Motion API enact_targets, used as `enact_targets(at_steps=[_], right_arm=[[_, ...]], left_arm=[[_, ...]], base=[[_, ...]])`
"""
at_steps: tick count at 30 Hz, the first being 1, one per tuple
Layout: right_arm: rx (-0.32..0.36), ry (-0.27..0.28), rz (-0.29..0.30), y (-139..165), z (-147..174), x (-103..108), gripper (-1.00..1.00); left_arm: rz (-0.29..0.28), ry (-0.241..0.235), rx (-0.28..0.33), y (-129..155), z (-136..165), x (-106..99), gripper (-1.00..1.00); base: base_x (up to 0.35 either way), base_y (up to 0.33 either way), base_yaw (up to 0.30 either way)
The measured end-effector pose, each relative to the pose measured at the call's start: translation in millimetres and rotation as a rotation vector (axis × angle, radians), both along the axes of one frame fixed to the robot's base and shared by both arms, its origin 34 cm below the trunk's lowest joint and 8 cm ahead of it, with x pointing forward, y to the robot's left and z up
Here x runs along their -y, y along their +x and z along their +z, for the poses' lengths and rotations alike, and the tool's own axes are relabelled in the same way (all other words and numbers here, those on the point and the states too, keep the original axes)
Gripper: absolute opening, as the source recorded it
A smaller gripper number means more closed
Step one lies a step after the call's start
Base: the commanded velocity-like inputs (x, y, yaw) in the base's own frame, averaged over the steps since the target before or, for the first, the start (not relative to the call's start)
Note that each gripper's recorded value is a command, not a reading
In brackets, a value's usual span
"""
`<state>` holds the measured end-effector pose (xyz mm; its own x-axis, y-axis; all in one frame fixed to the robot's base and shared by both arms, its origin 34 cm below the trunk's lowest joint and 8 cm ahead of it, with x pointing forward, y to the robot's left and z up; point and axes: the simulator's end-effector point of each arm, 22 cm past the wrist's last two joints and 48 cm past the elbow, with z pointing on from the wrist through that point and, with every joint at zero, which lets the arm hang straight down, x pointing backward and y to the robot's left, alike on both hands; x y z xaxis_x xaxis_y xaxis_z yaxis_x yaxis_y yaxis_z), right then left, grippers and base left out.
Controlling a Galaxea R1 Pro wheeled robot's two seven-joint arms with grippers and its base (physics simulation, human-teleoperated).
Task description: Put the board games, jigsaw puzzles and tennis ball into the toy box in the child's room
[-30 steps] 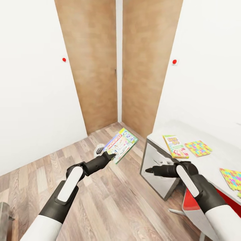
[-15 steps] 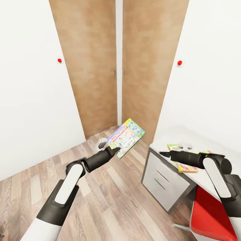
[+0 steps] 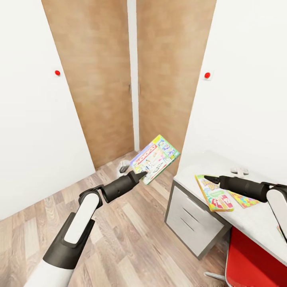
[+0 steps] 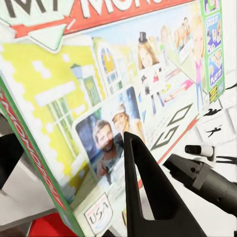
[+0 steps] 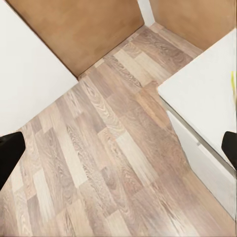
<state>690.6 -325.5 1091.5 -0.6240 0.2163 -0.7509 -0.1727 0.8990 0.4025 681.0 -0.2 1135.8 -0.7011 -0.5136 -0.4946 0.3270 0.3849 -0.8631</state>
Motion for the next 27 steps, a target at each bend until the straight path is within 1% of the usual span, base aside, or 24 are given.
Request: enact_targets(at_steps=[3, 4, 6, 8, 9, 12, 19, 23, 24, 27], right_arm=[[0.016, 0.033, 0.062, -7.3, 8.4, -5.5, 1.00], [0.016, 0.033, 0.063, -7.4, 8.4, -5.5, 1.00], [0.023, 0.051, 0.094, -12.1, 13.3, -6.8, 1.00], [0.033, 0.063, 0.107, -15.0, 18.4, -3.7, 1.00], [0.033, 0.063, 0.108, -15.1, 18.5, -3.7, 1.00], [0.051, 0.079, 0.108, -17.6, 27.3, 5.4, 1.00], [0.090, 0.098, 0.083, -18.3, 44.6, 25.6, 1.00], [0.115, 0.119, 0.088, -20.8, 55.1, 31.6, 1.00], [0.124, 0.129, 0.094, -25.9, 59.5, 37.5, 1.00], [0.127, 0.132, 0.088, -29.3, 61.1, 44.1, 1.00]], left_arm=[[-0.007, -0.001, 0.003, -1.6, 2.2, 1.2, -1.00], [-0.007, 0.000, 0.003, -1.5, 2.2, 1.2, -1.00], [-0.010, -0.001, 0.004, -2.4, 2.9, 1.8, -1.00], [-0.012, -0.001, 0.005, -3.0, 3.2, 2.3, -1.00], [-0.012, -0.001, 0.005, -2.9, 3.1, 2.3, -1.00], [-0.015, -0.001, 0.006, -3.5, 3.5, 2.7, -1.00], [-0.018, -0.003, 0.006, -4.3, 4.1, 3.9, -1.00], [-0.019, -0.004, 0.006, -4.4, 4.1, 4.2, -1.00], [-0.017, 0.001, 0.004, -4.2, 2.6, 3.9, -1.00], [-0.017, 0.000, 0.001, -4.2, 1.7, 3.6, -1.00]], base=[[0.016, 0.000, -0.263], [0.012, 0.000, -0.269], [0.009, 0.000, -0.274], [0.006, 0.000, -0.278], [0.004, 0.000, -0.283], [0.003, 0.000, -0.286], [0.001, 0.000, -0.290], [0.000, 0.000, -0.291], [0.000, 0.000, -0.291], [0.000, 0.000, -0.291]])
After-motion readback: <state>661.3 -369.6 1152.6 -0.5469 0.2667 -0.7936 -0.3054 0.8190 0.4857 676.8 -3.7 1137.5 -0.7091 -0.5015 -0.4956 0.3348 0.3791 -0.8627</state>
